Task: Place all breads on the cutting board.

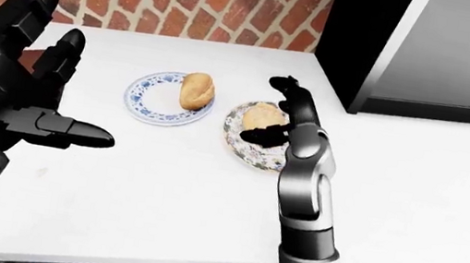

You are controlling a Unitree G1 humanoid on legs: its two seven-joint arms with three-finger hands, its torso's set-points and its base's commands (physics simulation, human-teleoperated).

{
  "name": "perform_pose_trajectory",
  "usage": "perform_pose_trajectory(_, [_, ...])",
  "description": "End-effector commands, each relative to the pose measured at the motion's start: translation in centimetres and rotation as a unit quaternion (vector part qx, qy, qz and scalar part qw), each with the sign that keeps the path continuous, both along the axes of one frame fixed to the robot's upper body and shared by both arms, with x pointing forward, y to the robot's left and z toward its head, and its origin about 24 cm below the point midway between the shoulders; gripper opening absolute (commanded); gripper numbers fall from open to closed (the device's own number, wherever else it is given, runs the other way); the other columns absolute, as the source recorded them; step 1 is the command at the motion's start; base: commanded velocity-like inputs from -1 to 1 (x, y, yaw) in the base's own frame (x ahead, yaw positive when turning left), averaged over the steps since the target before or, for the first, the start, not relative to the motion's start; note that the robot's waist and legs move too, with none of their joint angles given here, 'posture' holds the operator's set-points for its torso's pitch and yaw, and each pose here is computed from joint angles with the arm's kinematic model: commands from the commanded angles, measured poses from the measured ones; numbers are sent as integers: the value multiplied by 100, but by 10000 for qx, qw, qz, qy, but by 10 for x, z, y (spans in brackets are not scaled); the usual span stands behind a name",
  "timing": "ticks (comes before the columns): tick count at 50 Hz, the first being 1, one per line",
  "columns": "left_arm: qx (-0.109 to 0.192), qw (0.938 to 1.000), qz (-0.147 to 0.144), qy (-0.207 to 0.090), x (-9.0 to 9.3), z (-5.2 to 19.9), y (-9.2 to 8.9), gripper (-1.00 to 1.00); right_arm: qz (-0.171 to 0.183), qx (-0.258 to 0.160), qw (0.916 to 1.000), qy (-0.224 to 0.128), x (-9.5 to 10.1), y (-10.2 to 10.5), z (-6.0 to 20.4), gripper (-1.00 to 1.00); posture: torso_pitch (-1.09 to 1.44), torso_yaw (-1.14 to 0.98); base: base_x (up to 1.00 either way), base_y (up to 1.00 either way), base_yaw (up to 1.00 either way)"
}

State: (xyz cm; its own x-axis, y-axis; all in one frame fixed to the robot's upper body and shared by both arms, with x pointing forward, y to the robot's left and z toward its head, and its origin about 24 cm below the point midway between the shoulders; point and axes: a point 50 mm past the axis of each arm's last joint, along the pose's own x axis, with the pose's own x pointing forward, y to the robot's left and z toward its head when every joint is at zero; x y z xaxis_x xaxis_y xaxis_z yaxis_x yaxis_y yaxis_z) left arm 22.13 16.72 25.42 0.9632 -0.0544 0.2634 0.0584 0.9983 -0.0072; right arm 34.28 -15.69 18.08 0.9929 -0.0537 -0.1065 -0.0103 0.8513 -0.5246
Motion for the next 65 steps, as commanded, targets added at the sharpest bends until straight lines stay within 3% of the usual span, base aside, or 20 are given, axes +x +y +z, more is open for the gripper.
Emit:
perform_pose_trajectory(1, [-19,9995,1,-323,-3,9,0,100,-22,-84,9998,-152,1,0,2,47,0,0,0,0,0])
perform_pose_trajectory(12, [-13,9994,3,-339,-4,9,0,100,-62,-238,9997,2,8,1,-13,36,0,0,0,0,0])
perform_pose_trajectory(13, [-12,9994,6,-340,-5,10,0,100,-65,-256,9997,11,8,0,-14,29,0,0,0,0,0])
perform_pose_trajectory(15, [-13,9994,10,-353,-5,12,0,100,-67,-278,9996,10,8,0,-13,-8,0,0,0,0,0])
perform_pose_trajectory(16, [-6,9993,10,-362,-5,12,0,100,-67,-289,9996,9,7,-1,-13,-42,0,0,0,0,0])
perform_pose_trajectory(17, [-8,9993,11,-363,-5,12,0,100,-74,-292,9995,7,7,-1,-13,-50,0,0,0,0,0])
perform_pose_trajectory(23, [-9,9992,13,-388,-5,14,1,100,-104,-343,9994,-26,5,-4,-11,-48,0,0,0,0,0])
perform_pose_trajectory(36, [39,9993,-33,-374,-4,13,-4,100,-205,-319,9972,-640,-21,-8,36,-57,0,0,0,0,0])
perform_pose_trajectory(39, [88,9992,-81,-370,-1,15,-9,100,-188,-259,9965,-778,-28,-8,45,-67,0,0,0,0,0])
perform_pose_trajectory(43, [148,9991,-300,-251,1,19,-18,100,-157,-191,9951,-960,-40,-9,59,-100,0,0,0,0,0])
perform_pose_trajectory(49, [338,9986,-359,-213,19,31,-30,100,-110,-120,9922,-1234,-57,-9,77,-100,0,0,0,0,0])
perform_pose_trajectory(53, [406,9977,-538,-38,32,39,-40,100,-69,-111,9909,-1337,-65,-8,83,-100,0,0,0,0,0])
perform_pose_trajectory(65, [886,9954,-356,0,85,57,-61,100,-7,-71,9887,-1497,-74,-6,89,-100,0,0,0,0,0])
